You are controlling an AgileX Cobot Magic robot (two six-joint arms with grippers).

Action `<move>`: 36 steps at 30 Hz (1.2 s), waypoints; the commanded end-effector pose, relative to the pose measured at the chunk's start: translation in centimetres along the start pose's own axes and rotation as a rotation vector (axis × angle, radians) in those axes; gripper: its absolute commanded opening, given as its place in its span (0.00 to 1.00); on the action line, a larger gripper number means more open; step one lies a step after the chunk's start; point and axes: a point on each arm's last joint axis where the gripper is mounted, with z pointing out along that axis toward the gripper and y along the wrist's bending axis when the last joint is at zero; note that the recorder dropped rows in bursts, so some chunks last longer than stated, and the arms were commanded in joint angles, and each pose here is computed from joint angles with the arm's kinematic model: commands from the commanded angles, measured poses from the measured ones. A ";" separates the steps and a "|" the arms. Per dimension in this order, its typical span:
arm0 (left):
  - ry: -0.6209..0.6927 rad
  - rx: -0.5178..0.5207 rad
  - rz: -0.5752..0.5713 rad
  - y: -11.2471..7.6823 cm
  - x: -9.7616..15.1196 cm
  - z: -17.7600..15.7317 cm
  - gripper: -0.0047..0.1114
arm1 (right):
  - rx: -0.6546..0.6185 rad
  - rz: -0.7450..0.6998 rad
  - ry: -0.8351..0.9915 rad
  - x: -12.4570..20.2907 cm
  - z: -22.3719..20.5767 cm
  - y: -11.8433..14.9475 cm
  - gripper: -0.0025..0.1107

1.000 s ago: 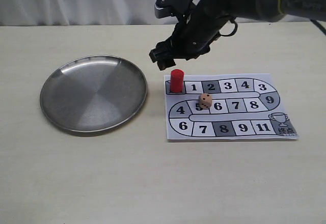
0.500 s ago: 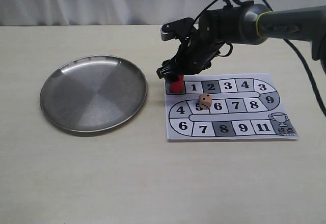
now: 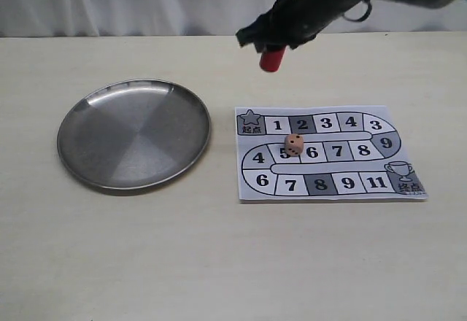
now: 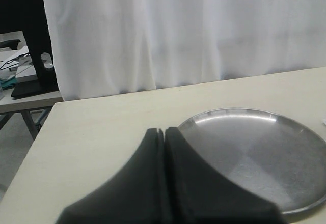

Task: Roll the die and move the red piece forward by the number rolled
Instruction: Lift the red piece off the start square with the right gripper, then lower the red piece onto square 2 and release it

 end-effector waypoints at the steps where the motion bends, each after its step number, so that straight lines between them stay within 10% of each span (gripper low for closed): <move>1: -0.010 -0.002 -0.002 0.0 0.0 0.0 0.04 | 0.022 0.009 -0.034 -0.9 -2.7 -1.1 0.06; 17: -0.010 -0.002 -0.002 0.0 0.0 0.0 0.04 | 0.002 0.022 0.353 8.2 11.4 -1.9 0.06; 36: -0.010 -0.002 -0.002 0.0 0.0 0.0 0.04 | 0.163 -0.034 0.057 0.3 -1.4 -2.8 0.06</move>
